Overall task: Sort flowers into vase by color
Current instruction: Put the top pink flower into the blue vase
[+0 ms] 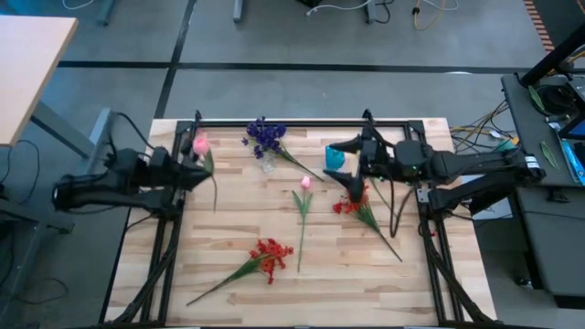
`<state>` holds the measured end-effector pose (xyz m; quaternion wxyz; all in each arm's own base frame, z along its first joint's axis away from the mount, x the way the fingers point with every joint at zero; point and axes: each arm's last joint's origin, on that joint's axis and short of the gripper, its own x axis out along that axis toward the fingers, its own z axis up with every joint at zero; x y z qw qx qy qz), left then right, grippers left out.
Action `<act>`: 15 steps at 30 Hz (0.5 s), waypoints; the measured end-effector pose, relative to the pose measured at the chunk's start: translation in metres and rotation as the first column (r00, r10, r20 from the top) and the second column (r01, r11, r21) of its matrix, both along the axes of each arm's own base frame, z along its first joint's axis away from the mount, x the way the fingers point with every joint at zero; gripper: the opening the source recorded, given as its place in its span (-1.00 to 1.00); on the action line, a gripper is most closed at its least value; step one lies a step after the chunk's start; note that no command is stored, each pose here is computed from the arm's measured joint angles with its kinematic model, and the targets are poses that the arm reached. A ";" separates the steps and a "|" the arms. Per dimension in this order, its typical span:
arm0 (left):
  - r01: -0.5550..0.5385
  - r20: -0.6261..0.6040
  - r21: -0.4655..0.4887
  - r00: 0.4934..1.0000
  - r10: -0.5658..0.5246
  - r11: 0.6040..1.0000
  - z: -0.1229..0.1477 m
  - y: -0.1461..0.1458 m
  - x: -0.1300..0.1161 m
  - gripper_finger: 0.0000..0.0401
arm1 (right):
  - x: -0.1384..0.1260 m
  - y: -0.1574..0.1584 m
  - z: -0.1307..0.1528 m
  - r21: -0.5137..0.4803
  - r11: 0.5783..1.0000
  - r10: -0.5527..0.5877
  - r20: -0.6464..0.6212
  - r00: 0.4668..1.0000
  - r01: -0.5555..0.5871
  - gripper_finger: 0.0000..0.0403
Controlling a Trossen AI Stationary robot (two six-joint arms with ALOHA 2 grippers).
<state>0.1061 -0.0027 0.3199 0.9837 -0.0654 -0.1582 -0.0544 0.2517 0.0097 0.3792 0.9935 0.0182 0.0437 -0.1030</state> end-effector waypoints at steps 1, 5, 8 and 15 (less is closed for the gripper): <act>-0.004 -0.007 0.001 1.000 0.004 1.000 -0.003 -0.002 0.006 -1.00 | 0.000 0.003 0.001 0.001 1.000 0.018 0.015 1.000 -0.018 0.67; -0.045 -0.047 0.040 0.998 0.047 0.998 -0.009 -0.013 0.029 -1.00 | 0.003 0.016 0.004 0.002 0.997 0.078 0.057 0.995 -0.079 0.67; -0.037 -0.030 0.077 0.999 0.039 0.996 -0.008 -0.025 0.047 -1.00 | 0.008 0.024 0.001 0.000 0.994 0.109 0.056 0.992 -0.109 0.67; -0.093 -0.038 0.132 0.994 0.099 0.987 -0.015 -0.050 0.088 -1.00 | 0.034 0.041 -0.013 -0.008 0.973 0.229 0.081 0.970 -0.229 0.67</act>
